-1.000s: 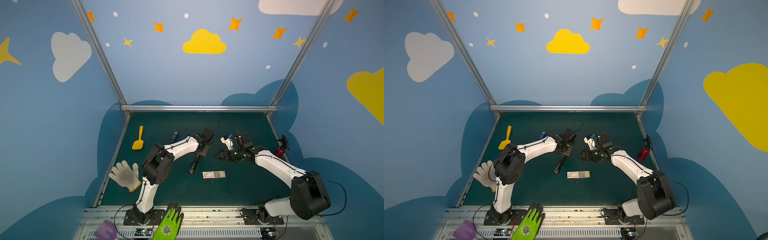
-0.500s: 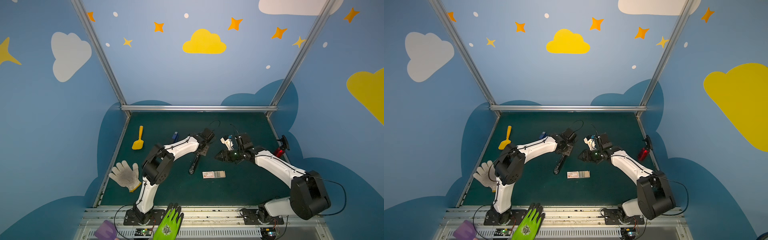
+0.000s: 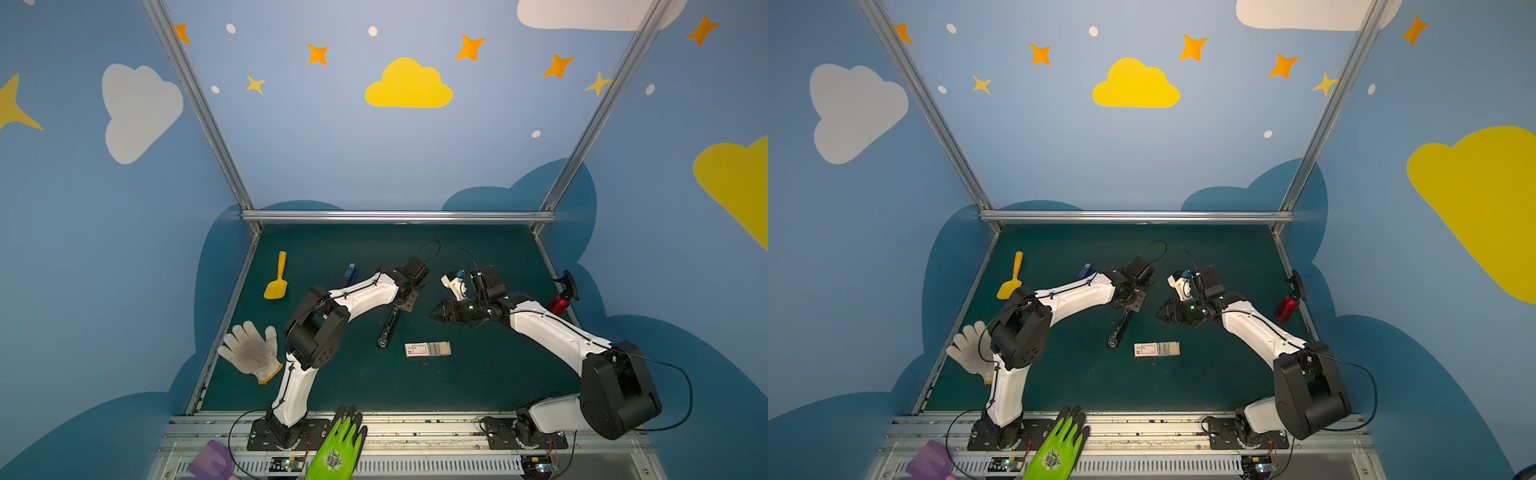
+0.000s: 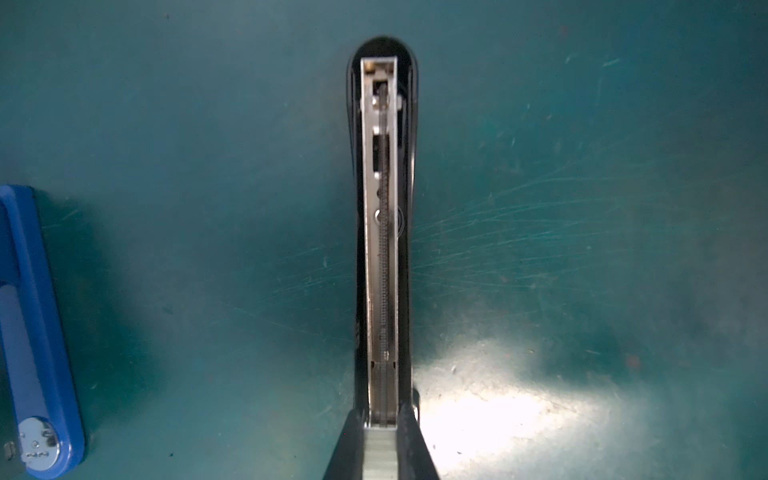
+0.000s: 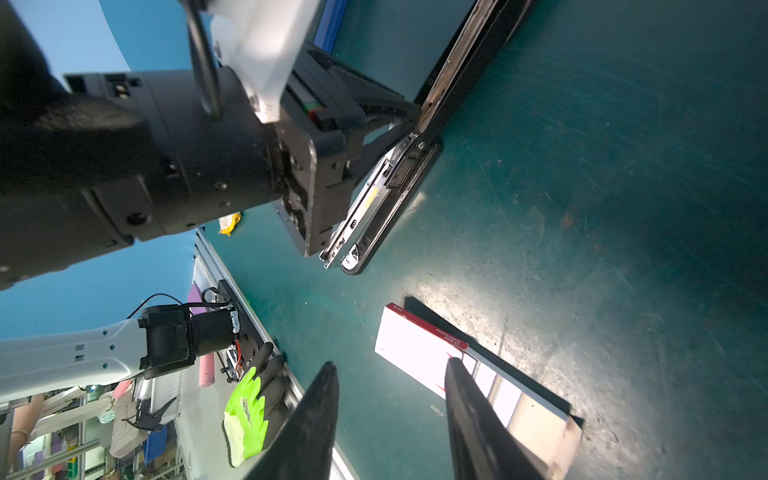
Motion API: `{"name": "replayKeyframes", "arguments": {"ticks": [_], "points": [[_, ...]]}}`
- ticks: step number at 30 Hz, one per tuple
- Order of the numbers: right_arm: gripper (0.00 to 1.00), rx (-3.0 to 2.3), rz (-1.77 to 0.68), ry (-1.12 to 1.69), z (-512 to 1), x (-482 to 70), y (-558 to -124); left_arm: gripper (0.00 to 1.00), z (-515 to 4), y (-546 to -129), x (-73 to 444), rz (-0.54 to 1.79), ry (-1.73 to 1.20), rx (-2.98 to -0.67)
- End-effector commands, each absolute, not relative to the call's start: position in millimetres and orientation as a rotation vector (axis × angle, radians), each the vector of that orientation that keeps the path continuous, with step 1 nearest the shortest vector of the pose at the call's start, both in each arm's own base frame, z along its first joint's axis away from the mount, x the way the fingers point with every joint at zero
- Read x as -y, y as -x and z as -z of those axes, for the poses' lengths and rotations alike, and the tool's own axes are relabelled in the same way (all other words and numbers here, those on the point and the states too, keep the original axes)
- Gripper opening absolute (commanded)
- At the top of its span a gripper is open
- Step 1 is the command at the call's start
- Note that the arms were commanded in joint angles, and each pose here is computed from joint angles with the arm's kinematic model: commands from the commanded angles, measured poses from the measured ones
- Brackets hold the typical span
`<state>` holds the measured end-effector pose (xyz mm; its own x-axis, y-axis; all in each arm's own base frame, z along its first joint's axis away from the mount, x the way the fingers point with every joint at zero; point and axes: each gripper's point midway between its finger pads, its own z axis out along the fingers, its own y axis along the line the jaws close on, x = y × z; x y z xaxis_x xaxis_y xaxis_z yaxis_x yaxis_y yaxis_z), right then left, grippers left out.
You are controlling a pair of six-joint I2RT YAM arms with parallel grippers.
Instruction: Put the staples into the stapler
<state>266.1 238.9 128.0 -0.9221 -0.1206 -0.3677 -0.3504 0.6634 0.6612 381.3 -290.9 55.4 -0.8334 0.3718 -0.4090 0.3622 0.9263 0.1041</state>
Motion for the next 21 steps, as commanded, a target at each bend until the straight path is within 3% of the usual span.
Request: {"name": "replayKeyframes", "arguments": {"ticks": [1,21], "points": [[0.43,-2.58,-1.126,0.387,-132.0,-239.0,-265.8,0.15,-46.6,-378.3,290.2,-0.047,-0.533,-2.674],[0.43,-2.582,-1.128,0.381,-130.8,-238.7,-266.4,0.16,-51.2,-372.2,286.6,-0.047,-0.512,-2.676]]}}
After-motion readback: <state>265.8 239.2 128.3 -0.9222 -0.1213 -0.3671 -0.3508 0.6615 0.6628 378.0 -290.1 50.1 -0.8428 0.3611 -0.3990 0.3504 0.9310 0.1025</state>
